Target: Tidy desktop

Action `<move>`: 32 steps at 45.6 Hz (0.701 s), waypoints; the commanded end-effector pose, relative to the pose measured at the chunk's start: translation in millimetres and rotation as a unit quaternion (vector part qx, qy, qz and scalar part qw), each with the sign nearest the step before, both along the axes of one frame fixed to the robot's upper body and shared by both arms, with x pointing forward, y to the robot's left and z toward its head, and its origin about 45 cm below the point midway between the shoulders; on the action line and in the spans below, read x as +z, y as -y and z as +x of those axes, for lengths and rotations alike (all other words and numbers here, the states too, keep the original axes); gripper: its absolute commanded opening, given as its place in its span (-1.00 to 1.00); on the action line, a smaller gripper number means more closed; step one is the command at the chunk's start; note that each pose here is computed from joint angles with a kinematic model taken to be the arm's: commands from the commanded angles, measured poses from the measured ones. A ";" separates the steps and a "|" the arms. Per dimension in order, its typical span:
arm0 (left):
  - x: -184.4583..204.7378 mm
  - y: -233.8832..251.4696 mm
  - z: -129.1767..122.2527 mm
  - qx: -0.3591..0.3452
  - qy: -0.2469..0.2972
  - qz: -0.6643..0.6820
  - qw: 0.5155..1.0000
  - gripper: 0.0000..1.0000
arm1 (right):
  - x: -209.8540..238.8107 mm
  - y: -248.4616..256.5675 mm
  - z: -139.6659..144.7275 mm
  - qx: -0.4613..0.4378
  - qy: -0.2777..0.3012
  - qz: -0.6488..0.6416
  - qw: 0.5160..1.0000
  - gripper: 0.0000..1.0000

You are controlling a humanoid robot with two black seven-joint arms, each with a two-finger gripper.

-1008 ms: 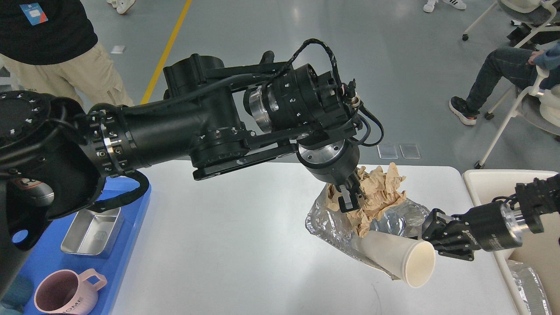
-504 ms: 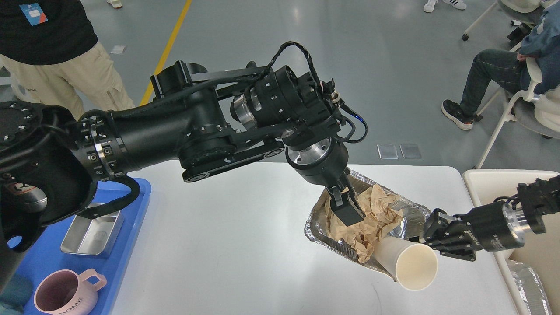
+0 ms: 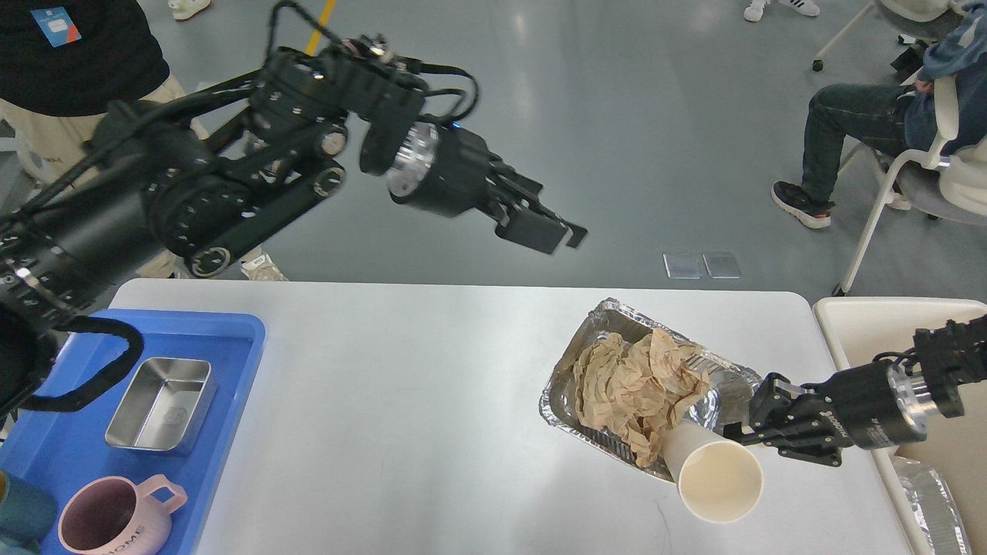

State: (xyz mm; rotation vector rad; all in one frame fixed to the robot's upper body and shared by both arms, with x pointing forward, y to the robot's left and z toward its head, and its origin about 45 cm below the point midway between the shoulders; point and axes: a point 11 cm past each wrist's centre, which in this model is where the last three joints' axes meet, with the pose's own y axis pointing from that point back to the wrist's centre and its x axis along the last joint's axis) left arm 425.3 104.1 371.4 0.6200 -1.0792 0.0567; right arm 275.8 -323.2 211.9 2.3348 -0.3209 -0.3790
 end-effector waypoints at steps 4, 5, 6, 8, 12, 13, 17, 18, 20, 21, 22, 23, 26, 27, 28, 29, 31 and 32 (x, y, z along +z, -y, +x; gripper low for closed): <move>-13.2 -102.5 17.9 0.148 -0.004 -0.168 0.975 0.92 | -0.4 -0.5 0.1 0.000 0.000 -0.001 1.000 -1.00; -15.6 -113.0 18.3 0.163 0.001 -0.184 0.969 0.93 | -0.4 -0.5 0.1 0.000 0.000 -0.001 1.000 -1.00; -18.1 -121.7 18.9 0.177 0.006 -0.201 0.963 0.94 | -0.3 0.1 0.1 0.000 0.000 -0.001 1.000 -1.00; -23.5 -139.3 21.0 0.211 0.022 -0.239 0.948 0.94 | -0.3 0.1 0.1 0.000 0.000 -0.001 1.000 -1.00; -33.3 -178.4 23.0 0.281 0.046 -0.312 0.907 0.94 | -0.3 0.1 0.1 0.000 0.000 -0.001 1.000 -1.00; -39.2 -187.2 21.8 0.298 0.042 -0.330 0.895 0.94 | -0.3 0.1 0.1 0.000 0.000 -0.001 1.000 -1.00; -59.4 -213.8 12.8 0.347 -0.005 -0.401 0.848 0.94 | -1.6 0.5 -0.7 -0.002 -0.001 -0.002 1.000 -1.00; -61.9 -220.8 11.4 0.359 -0.017 -0.419 0.834 0.94 | -2.8 0.8 -1.8 -0.002 -0.004 -0.002 1.000 -1.00; -63.6 -233.4 9.0 0.377 -0.042 -0.463 0.801 0.94 | -2.7 0.4 -2.1 -0.002 -0.003 -0.001 1.000 -1.00; -64.1 -238.6 7.7 0.383 -0.056 -0.487 0.783 0.94 | -2.8 1.5 -2.0 -0.003 -0.004 -0.002 1.000 -1.00; -66.3 -244.8 5.7 0.390 -0.070 -0.510 0.763 0.94 | -2.7 1.1 -2.0 -0.003 -0.003 -0.002 1.000 -1.00; -71.0 -251.1 3.4 0.399 -0.086 -0.533 0.741 0.94 | -2.8 1.5 -1.7 -0.005 -0.003 -0.002 1.000 -1.00; -88.9 -269.0 -5.2 0.425 -0.133 -0.589 0.675 0.94 | -3.2 1.7 -1.4 -0.008 -0.002 -0.003 1.000 -1.00; -95.0 -273.6 -8.3 0.432 -0.146 -0.604 0.654 0.94 | -2.8 1.6 -1.0 -0.008 -0.001 -0.003 1.000 -1.00; -99.5 -277.4 -10.7 0.437 -0.157 -0.615 0.637 0.95 | -2.3 1.2 -0.7 -0.008 0.000 -0.002 1.000 -1.00; -102.6 -281.8 -12.8 0.442 -0.164 -0.625 0.622 0.94 | -2.2 1.1 -0.7 -0.008 0.000 -0.002 1.000 -1.00; -107.3 -288.7 -16.3 0.448 -0.176 -0.643 0.595 0.94 | -1.7 0.9 -0.3 -0.009 0.000 0.000 1.000 -1.00; -109.9 -292.0 -17.8 0.452 -0.181 -0.650 0.583 0.95 | -1.6 0.9 -0.1 -0.010 0.000 0.000 1.000 -1.00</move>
